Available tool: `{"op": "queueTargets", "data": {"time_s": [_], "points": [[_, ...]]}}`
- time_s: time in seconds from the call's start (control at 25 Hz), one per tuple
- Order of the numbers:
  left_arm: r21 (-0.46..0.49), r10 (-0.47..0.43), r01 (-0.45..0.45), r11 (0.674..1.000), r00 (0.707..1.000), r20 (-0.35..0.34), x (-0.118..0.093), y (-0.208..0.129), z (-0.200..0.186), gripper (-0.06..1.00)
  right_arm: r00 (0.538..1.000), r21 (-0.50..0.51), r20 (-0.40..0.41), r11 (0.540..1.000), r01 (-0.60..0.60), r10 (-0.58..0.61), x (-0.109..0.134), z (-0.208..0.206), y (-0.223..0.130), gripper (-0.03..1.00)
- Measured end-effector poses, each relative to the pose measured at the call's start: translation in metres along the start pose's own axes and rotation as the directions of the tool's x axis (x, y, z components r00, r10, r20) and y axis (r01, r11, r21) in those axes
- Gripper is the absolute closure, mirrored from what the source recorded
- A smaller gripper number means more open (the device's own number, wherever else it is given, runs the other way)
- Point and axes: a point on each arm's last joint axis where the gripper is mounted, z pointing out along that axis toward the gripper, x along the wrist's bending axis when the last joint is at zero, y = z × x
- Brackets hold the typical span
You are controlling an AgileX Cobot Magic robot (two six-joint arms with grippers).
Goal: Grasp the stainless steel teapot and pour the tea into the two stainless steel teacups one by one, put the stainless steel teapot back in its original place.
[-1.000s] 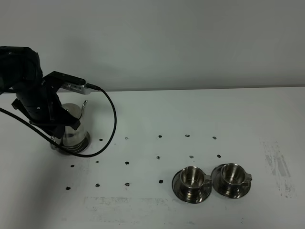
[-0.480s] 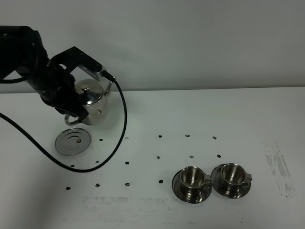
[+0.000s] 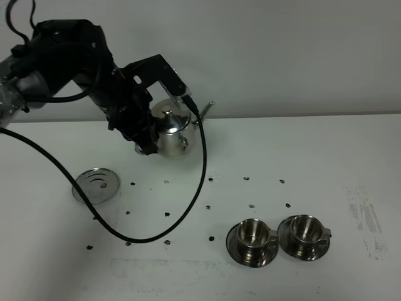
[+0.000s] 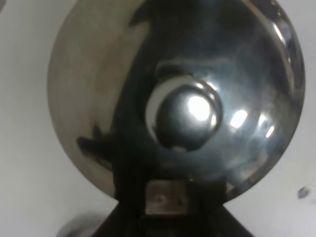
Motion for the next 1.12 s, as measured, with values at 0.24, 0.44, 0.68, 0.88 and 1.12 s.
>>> {"op": "queueTargets", "data": {"time_s": [0.24, 0.44, 0.68, 0.88, 1.12], "points": [[-0.020, 0.225, -0.224, 0.974, 0.973, 0.054, -0.023, 0.024, 0.010, 0.68, 1.000, 0.000, 0.000, 1.000, 0.000, 0.000, 0.000, 0.000, 0.000, 0.73], [-0.012, 0.462, -0.463, 0.886, 0.881, 0.102, -0.041, 0.031, 0.011, 0.68, 1.000, 0.000, 0.000, 1.000, 0.000, 0.000, 0.000, 0.000, 0.000, 0.73], [-0.007, 0.636, -0.637, 0.771, 0.768, 0.069, -0.059, 0.047, 0.014, 0.68, 1.000, 0.000, 0.000, 1.000, 0.000, 0.000, 0.000, 0.000, 0.000, 0.73], [-0.028, 0.682, -0.682, 0.731, 0.731, -0.013, -0.072, 0.065, 0.015, 0.68, 1.000, 0.000, 0.000, 1.000, 0.000, 0.000, 0.000, 0.000, 0.000, 0.73], [-0.037, 0.693, -0.696, 0.717, 0.718, -0.067, -0.071, 0.073, 0.028, 0.68, 1.000, 0.000, 0.000, 1.000, 0.000, 0.000, 0.000, 0.000, 0.000, 0.73]]}}
